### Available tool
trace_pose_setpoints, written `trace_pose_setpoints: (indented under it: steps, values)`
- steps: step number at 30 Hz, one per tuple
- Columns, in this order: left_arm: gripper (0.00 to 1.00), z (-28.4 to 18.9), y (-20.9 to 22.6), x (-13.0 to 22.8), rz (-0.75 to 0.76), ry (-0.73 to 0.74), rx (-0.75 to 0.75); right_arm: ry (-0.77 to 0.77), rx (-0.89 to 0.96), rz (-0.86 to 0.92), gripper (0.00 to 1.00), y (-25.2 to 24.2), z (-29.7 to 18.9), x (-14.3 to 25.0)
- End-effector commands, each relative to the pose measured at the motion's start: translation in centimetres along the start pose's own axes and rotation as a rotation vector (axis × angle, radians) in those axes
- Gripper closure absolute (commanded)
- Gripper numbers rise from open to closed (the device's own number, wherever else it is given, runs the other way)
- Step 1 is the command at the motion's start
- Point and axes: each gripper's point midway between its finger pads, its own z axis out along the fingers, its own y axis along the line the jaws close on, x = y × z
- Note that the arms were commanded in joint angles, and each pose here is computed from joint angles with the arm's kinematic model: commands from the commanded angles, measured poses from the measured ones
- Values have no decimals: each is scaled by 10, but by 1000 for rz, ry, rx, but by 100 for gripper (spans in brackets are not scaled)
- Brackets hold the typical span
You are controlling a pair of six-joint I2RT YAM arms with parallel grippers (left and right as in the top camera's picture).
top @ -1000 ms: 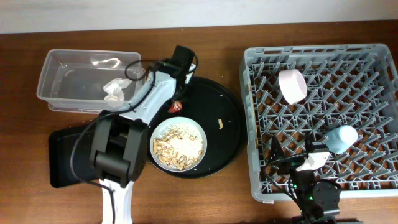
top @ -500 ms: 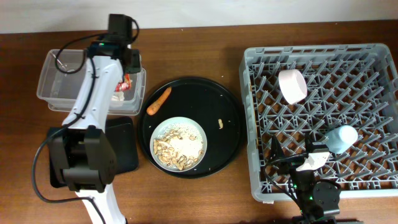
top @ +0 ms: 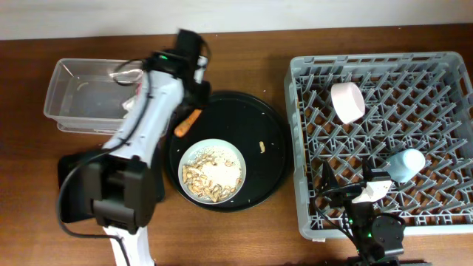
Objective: Sort waste into correct bins and load items into the dishwasher rack
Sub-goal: 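Reach the left gripper toward the orange carrot on the tray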
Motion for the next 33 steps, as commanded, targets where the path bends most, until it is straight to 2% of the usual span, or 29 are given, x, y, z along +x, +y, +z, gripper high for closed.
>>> trace_pose_setpoints:
  steps: [1, 8, 13, 19, 23, 31, 33]
  values:
    - [41, 27, 5, 20, 45, 30, -88, -1, -1, 0, 2, -1, 0, 2]
    - [41, 78, 28, 33, -6, -23, -137, -1, -1, 0, 2, -1, 0, 2]
    - [42, 98, 32, 51, -17, 16, -123, -1, -1, 0, 2, -1, 0, 2]
    - [57, 101, -1, 56, -3, 34, 37, -1, -1, 0, 2, -1, 0, 2]
    - [61, 104, -6, 62, 4, 49, 53, -1, -1, 0, 2, -1, 0, 2]
    - [62, 123, -7, 81, 9, 114, 49, -1, -1, 0, 2, -1, 0, 2]
    - [66, 124, -7, 79, 9, 111, 47, -1, -1, 0, 2, -1, 0, 2]
